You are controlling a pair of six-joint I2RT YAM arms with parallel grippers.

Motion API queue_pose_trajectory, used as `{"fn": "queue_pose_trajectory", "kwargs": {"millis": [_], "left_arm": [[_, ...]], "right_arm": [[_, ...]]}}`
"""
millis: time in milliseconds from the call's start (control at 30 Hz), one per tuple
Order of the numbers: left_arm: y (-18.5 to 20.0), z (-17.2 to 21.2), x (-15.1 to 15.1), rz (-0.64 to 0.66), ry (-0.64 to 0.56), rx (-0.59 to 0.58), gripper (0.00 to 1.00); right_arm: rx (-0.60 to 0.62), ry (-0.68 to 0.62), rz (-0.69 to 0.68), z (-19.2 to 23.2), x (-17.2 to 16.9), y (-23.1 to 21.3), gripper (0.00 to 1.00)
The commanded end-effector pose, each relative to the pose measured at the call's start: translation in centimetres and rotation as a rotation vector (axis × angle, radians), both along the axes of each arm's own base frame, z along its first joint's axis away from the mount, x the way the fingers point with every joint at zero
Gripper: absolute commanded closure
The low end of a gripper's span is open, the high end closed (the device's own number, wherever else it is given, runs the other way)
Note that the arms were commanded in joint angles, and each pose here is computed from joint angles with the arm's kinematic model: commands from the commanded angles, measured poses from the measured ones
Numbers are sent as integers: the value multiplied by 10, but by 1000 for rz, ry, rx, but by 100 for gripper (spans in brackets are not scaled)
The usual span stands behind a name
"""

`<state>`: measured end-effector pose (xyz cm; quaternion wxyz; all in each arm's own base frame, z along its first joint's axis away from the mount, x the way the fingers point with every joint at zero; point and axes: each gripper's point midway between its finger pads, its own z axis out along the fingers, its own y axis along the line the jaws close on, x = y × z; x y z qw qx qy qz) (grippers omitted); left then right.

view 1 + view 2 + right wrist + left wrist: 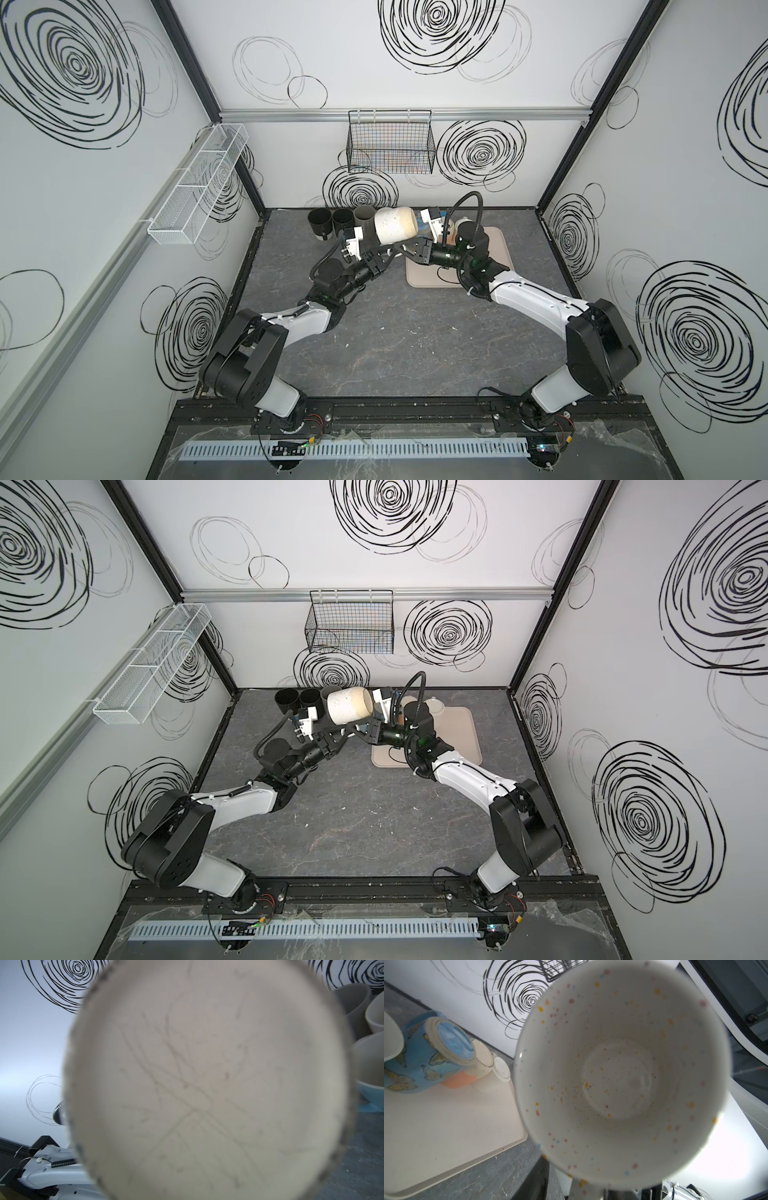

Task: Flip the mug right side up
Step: 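Grasp the speckled mug's handle with the left gripper while the right gripper releases, then carry the speckled mug upright toward the mug cluster with left while right moves over tray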

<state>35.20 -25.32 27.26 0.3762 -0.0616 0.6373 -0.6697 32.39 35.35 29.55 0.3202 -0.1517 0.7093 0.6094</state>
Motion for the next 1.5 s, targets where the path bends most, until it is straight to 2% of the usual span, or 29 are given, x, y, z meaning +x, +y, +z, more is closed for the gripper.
{"fn": "queue_pose_trajectory", "kwargs": {"millis": [0,167,233,433,700,933,1300,1467], "left_arm": [[0,57,-19,-82,-170,-139,70],[5,62,-26,-99,-182,-185,96],[6,61,-26,-97,-182,-188,100],[13,55,-25,-75,-164,-208,100],[15,40,-21,-70,-128,-238,100],[17,24,-17,-56,-94,-244,100],[19,-14,-11,-14,-22,-126,100],[27,-55,-5,31,68,-5,100]], "right_arm": [[92,-142,45,49,-18,1,100],[25,-91,-23,30,-3,-4,98],[5,-74,-39,25,2,-7,93],[-30,-37,-72,12,10,-14,66],[-80,0,-105,-2,21,-26,52],[-143,52,-173,-19,33,-44,47],[-181,117,-191,-37,41,-58,46],[-236,156,-251,-49,50,-75,46]]}}
